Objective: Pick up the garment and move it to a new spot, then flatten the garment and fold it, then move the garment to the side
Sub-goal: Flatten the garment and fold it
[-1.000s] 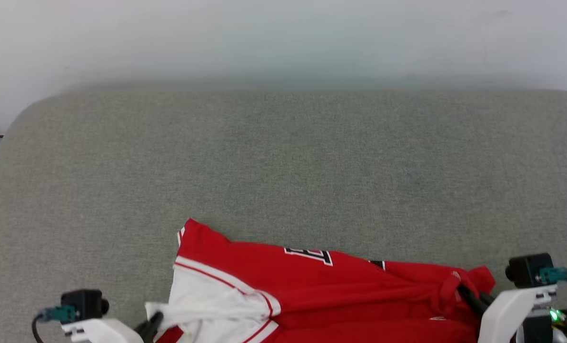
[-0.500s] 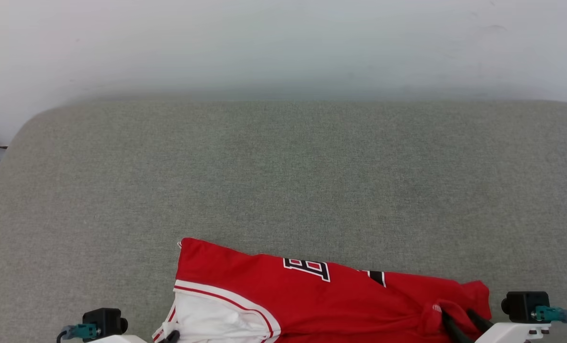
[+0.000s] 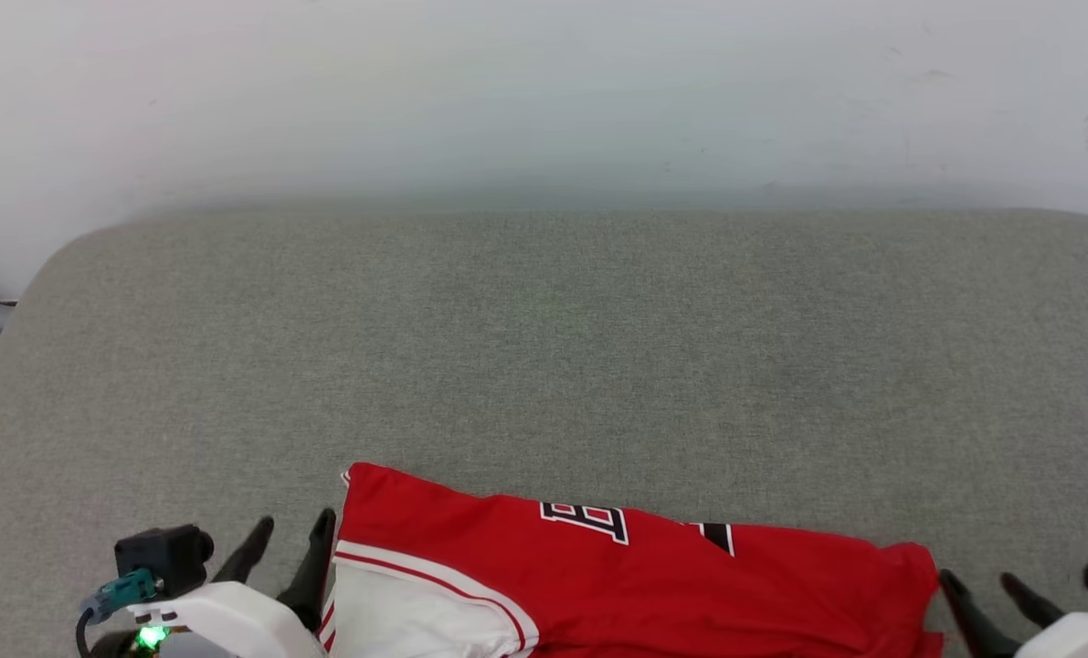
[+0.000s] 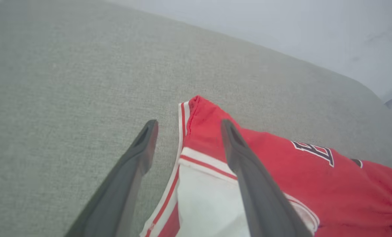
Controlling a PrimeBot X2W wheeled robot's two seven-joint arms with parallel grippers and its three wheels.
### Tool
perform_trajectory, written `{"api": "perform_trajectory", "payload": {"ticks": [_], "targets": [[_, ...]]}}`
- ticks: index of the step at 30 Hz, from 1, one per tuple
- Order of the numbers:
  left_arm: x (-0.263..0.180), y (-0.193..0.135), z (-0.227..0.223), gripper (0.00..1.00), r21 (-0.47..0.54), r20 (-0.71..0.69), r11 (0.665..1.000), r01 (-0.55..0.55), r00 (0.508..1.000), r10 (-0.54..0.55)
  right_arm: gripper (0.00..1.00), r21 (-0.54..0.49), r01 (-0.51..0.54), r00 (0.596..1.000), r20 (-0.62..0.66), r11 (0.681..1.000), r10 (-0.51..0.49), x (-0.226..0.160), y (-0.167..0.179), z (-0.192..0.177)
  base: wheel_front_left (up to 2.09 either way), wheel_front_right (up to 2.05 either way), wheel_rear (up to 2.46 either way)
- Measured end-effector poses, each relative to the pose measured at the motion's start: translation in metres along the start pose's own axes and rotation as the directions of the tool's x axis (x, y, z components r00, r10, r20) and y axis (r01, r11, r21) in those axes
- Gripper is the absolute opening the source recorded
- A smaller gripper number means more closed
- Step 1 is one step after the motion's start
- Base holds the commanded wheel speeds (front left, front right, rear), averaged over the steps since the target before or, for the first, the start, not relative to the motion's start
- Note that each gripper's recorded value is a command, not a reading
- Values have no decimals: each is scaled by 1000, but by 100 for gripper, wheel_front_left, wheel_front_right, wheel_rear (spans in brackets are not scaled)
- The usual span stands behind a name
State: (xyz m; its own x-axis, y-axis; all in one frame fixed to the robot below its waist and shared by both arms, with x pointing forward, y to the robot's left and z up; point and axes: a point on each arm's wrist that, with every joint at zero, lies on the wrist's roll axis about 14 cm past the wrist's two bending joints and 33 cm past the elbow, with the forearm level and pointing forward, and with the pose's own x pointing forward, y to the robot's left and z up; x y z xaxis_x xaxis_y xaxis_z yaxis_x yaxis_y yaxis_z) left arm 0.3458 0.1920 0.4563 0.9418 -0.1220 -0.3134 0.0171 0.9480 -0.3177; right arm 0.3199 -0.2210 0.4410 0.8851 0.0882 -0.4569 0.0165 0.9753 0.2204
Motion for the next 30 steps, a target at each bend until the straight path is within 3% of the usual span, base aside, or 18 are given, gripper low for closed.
{"api": "perform_trajectory", "payload": {"ticks": [5,11,20,28,30], "targets": [[2,-11,36,100,54,180,999,4,984,-13,100,-6,81,992,-94,997,-81,-13,-31,-3,0,0,0],[2,-18,70,100,104,333,995,-12,943,-23,100,-35,55,974,-220,998,-61,-5,-26,-15,0,0,0],[-2,-17,88,100,136,418,989,-59,909,-4,100,-24,-41,921,-388,999,28,29,5,-50,0,0,0],[0,-11,88,100,131,435,987,-89,900,23,100,26,-49,856,-514,998,56,40,11,-88,0,0,0],[0,-9,89,100,136,439,986,-97,898,28,36,37,-56,851,-521,998,67,41,13,-90,0,0,0]]}}
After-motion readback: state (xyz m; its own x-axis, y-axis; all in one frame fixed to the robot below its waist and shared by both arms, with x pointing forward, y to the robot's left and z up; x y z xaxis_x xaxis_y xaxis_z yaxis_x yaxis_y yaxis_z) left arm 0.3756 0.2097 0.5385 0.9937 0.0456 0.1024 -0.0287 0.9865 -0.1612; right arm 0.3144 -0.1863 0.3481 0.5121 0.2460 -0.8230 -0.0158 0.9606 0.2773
